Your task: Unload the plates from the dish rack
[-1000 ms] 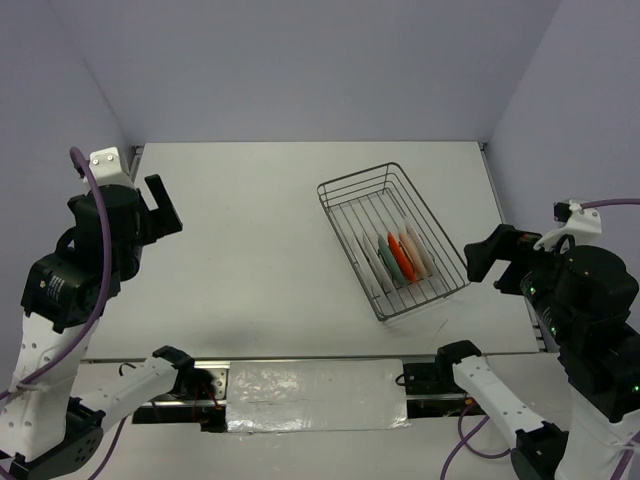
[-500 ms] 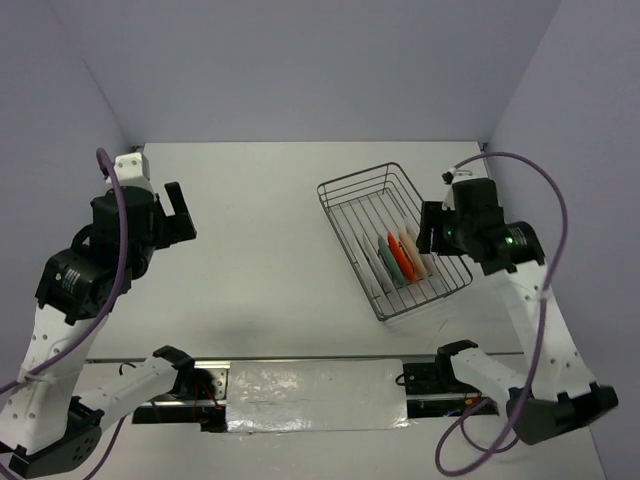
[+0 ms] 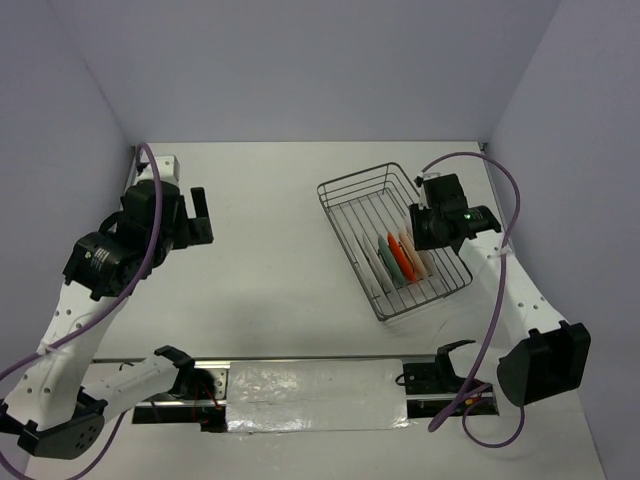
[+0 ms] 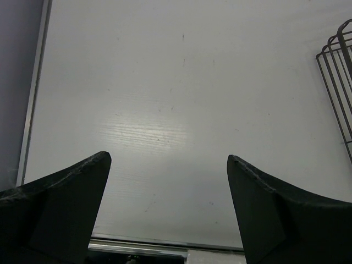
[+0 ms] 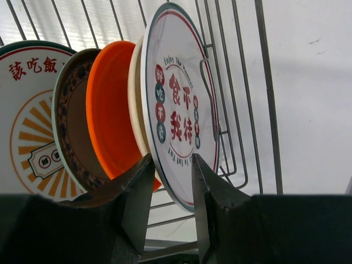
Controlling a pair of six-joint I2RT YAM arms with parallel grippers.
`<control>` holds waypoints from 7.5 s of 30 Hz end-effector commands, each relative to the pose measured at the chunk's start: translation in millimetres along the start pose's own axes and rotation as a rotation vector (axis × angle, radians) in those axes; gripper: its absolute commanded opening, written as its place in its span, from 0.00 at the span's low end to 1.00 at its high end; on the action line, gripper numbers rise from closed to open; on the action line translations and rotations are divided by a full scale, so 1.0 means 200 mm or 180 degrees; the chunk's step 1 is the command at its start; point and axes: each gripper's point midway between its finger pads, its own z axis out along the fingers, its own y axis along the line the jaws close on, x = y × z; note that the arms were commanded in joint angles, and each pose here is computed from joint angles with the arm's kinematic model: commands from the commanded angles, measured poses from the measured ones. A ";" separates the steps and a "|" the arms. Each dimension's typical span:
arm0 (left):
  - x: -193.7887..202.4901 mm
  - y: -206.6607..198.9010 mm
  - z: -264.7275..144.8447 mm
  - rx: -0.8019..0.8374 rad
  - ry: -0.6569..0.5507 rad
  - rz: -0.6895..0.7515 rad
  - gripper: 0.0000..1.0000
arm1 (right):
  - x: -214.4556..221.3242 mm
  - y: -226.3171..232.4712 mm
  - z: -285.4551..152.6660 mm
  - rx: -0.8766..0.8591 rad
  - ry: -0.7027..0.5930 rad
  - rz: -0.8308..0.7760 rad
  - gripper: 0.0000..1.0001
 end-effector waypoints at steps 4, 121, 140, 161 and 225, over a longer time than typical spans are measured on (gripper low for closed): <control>-0.04 -0.02 -0.01 0.0064 -0.0111 0.0073 0.99 | -0.08 0.02 0.07 -0.0034 -0.0193 -0.0074 0.38; 0.48 0.15 0.60 -0.0224 0.1283 -0.1074 1.00 | -0.13 0.79 -0.16 -0.0415 -0.0224 -0.0484 0.36; 0.55 0.12 0.62 -0.0089 0.1443 -0.1026 1.00 | -0.03 0.77 -0.01 -0.0450 0.0006 -0.0517 0.31; 0.30 -0.04 0.51 0.0413 0.1352 -0.1279 0.99 | -0.57 0.83 -0.83 -0.1272 -0.0726 -0.0104 0.04; -0.04 -0.10 1.44 0.0521 0.0808 -0.2078 0.01 | -0.36 0.61 -1.19 -0.1461 -0.2120 -0.0135 1.00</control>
